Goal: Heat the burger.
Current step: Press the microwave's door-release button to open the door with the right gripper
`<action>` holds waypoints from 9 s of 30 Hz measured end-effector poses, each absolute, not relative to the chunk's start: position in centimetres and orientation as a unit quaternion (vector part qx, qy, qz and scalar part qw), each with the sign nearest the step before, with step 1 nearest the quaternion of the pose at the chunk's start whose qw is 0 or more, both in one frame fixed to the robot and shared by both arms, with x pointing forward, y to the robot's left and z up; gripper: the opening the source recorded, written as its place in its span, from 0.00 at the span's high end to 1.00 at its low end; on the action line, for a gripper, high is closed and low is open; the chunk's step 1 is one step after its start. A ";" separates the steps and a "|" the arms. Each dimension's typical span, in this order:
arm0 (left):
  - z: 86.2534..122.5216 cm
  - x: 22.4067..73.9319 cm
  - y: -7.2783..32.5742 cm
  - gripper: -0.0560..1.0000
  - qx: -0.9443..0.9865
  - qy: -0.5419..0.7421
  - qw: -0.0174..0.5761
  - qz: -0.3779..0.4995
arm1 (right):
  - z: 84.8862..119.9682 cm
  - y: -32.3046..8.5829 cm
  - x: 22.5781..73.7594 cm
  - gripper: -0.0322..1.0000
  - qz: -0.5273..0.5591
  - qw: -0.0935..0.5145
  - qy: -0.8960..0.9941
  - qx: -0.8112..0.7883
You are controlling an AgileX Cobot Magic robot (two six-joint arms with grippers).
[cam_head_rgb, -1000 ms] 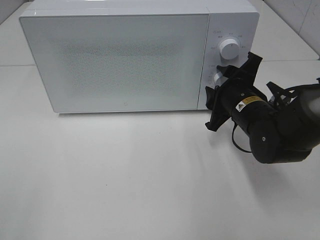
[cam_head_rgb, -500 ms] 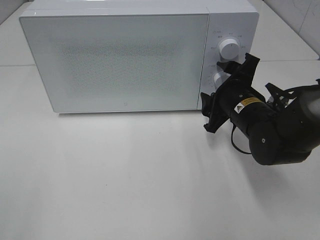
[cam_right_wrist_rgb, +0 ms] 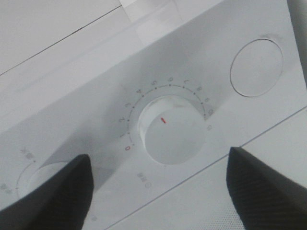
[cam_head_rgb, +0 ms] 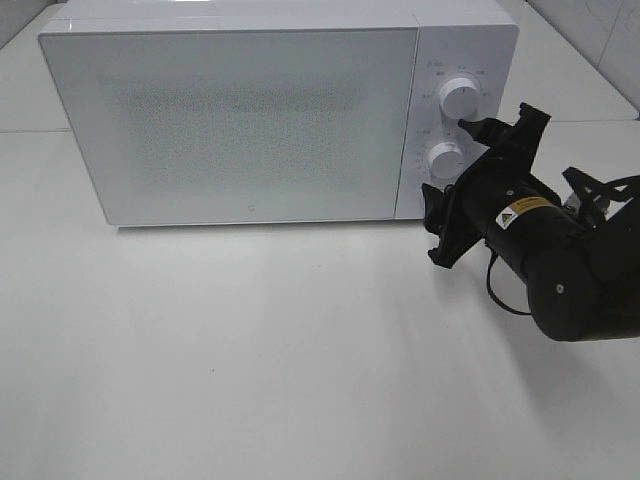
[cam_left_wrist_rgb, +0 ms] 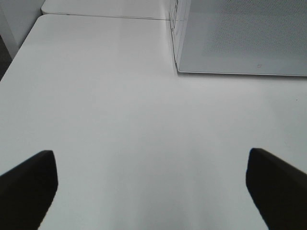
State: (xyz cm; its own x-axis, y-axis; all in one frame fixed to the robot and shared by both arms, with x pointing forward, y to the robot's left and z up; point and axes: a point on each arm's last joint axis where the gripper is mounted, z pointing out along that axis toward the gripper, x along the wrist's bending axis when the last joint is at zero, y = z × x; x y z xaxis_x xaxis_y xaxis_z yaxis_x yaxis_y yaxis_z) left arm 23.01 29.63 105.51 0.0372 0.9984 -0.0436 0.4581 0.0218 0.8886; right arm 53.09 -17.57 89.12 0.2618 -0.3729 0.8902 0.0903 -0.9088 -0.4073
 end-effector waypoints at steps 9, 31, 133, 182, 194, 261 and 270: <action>105.5 23.0 29.6 0.01 0.607 0.600 0.388 0.348 | 90.5 -17.9 50.0 0.23 -0.602 0.186 0.076 -0.772; 105.5 23.0 29.6 0.01 0.607 0.600 0.388 0.348 | 98.0 -19.2 41.9 0.23 -0.699 -0.157 -0.364 -0.596; 105.5 23.0 29.6 0.01 0.607 0.600 0.388 0.348 | 105.1 -30.4 23.3 0.23 -0.346 -0.387 -0.617 -0.591; 105.5 23.0 29.6 0.01 0.607 0.600 0.388 0.348 | 105.2 -29.5 35.3 0.95 -0.464 -0.498 -0.552 -0.482; 105.5 23.0 29.6 0.01 0.607 0.600 0.388 0.348 | 101.6 -29.2 39.7 0.95 -0.472 -0.484 -0.556 -0.484; 105.5 23.0 29.6 0.01 0.607 0.600 0.388 0.348 | 88.2 -21.8 49.9 0.95 -0.537 0.021 -0.196 -0.820; 105.5 23.0 29.6 0.01 0.607 0.600 0.388 0.348 | 87.1 -18.6 51.7 0.95 -0.542 0.049 -0.197 -0.816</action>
State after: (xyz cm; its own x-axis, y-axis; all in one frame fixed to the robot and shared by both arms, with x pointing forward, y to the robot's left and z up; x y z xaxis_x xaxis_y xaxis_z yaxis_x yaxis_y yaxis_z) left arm 23.01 29.63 105.51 0.0372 0.9984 -0.0436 0.4581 0.0218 0.8886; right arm 51.70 -18.65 87.06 0.3354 0.2684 0.9031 0.3746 -0.9175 0.1336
